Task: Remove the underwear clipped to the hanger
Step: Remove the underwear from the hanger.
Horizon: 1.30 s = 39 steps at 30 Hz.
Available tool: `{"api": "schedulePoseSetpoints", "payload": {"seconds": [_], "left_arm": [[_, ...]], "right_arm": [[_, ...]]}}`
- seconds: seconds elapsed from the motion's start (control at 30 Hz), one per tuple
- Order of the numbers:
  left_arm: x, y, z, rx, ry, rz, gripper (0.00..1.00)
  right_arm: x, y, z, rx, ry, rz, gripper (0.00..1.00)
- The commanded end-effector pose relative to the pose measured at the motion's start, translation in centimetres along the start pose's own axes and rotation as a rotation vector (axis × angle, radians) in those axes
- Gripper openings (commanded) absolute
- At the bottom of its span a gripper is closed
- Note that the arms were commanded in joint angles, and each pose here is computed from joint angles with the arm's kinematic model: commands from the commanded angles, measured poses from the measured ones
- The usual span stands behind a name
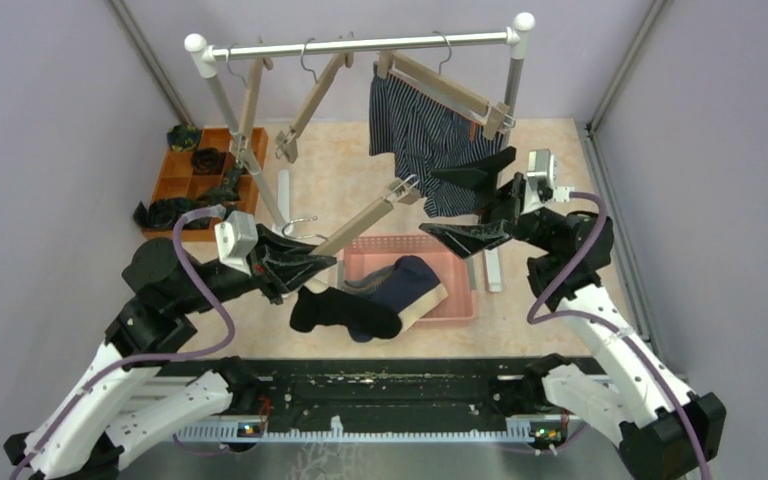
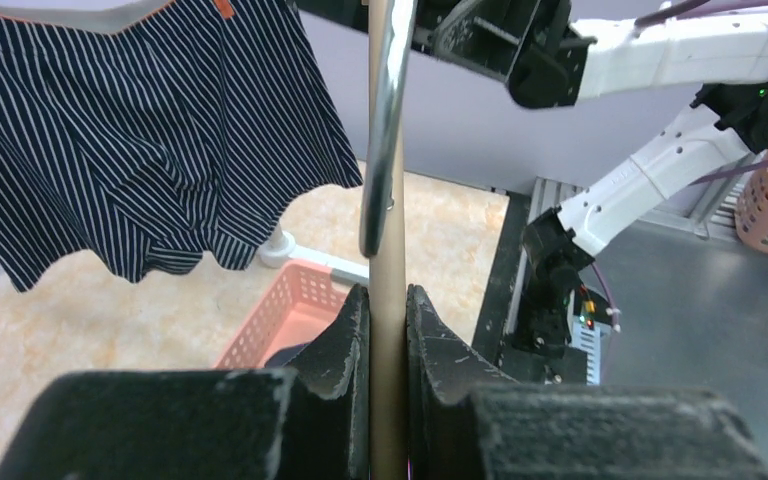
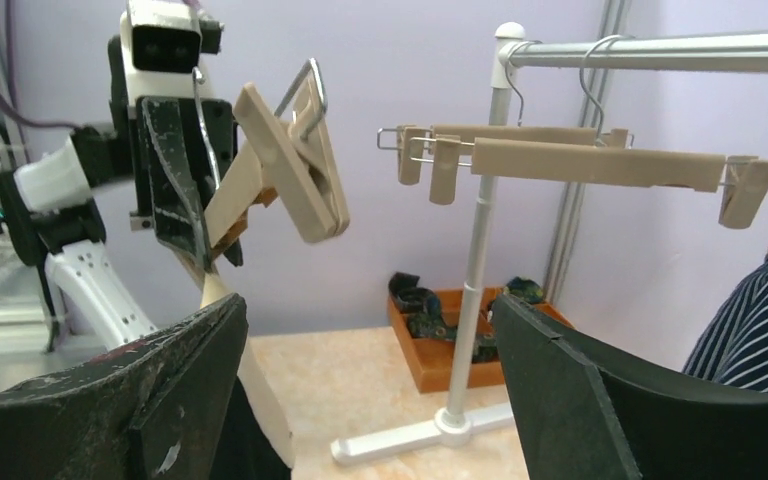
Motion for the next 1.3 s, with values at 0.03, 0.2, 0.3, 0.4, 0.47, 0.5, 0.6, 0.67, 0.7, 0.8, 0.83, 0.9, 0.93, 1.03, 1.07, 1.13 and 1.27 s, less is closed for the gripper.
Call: {"api": "schedulePoseSetpoints", "payload": {"seconds": [0.03, 0.2, 0.3, 0.4, 0.47, 0.5, 0.6, 0.67, 0.7, 0.8, 0.83, 0.9, 0.93, 1.03, 1.07, 1.13, 1.27], "left_arm": [[-1.8, 2.2, 0.4, -0.002, -0.021, -0.24, 0.0], [-5.1, 2.0, 1.1, 0.021, -0.096, -0.281, 0.0], [-6.9, 1.8, 1.6, 0.02, -0.117, -0.252, 0.0], [-7.8, 2.0, 1.7, 0.018, -0.141, -0.253, 0.0], [-8.3, 2.0, 1.8, 0.018, -0.152, -0.26, 0.0], [-8.3, 2.2, 1.7, 0.013, -0.161, -0.266, 0.0], [-8.5, 2.6, 1.4, 0.012, -0.188, -0.291, 0.0], [-8.6, 2.8, 1.2, 0.019, -0.206, -0.296, 0.0], [-8.6, 2.8, 1.2, 0.026, -0.209, -0.297, 0.0], [-8.6, 2.6, 1.0, 0.047, -0.223, -0.311, 0.0], [-8.5, 2.7, 0.9, 0.048, -0.232, -0.325, 0.0], [-8.5, 2.4, 0.8, 0.06, -0.25, -0.335, 0.0], [-8.6, 2.2, 0.7, 0.065, -0.259, -0.335, 0.0], [-8.9, 2.0, 0.5, 0.081, -0.29, -0.329, 0.0], [-8.9, 1.9, 0.4, 0.089, -0.302, -0.326, 0.0], [-9.0, 1.9, 0.2, 0.097, -0.321, -0.323, 0.0], [-9.2, 1.6, 0.4, 0.098, -0.314, -0.318, 0.0]], "right_arm": [[-0.4, 1.1, 0.1, -0.075, 0.011, -0.224, 0.91], [-0.8, 0.8, 1.3, -0.123, 0.135, -0.345, 0.88], [-1.7, 0.4, 1.7, -0.143, 0.165, -0.347, 0.84], [-2.4, 0.3, 1.8, -0.133, 0.156, -0.338, 0.81], [-2.6, 0.3, 1.7, -0.131, 0.148, -0.335, 0.79], [-2.6, 0.4, 1.8, -0.131, 0.148, -0.338, 0.76], [-2.9, 0.5, 1.5, -0.136, 0.138, -0.341, 0.64], [-3.0, 0.6, 1.4, -0.134, 0.135, -0.344, 0.55], [-3.0, 0.7, 1.4, -0.132, 0.136, -0.345, 0.54], [-3.1, 1.0, 1.4, -0.122, 0.136, -0.355, 0.49], [-3.1, 1.1, 1.4, -0.119, 0.135, -0.36, 0.48], [-3.1, 1.4, 1.3, -0.115, 0.134, -0.367, 0.46], [-3.1, 1.5, 1.3, -0.114, 0.13, -0.372, 0.46], [-3.1, 1.8, 1.2, -0.108, 0.126, -0.388, 0.5], [-3.1, 1.8, 1.2, -0.106, 0.123, -0.395, 0.54], [-3.1, 2.0, 1.1, -0.102, 0.118, -0.408, 0.6], [-3.3, 2.6, 1.1, -0.107, 0.137, -0.433, 0.62]]}}
Point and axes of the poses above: each gripper's point midway between its finger pads, its own x axis back along the fingers, its own z axis along the line the jaws close on, y = z × x, the point moved 5 cm from there along x, back along the fingers, and after that the axes turned 7 degrees about x, right-handed, at the moved point
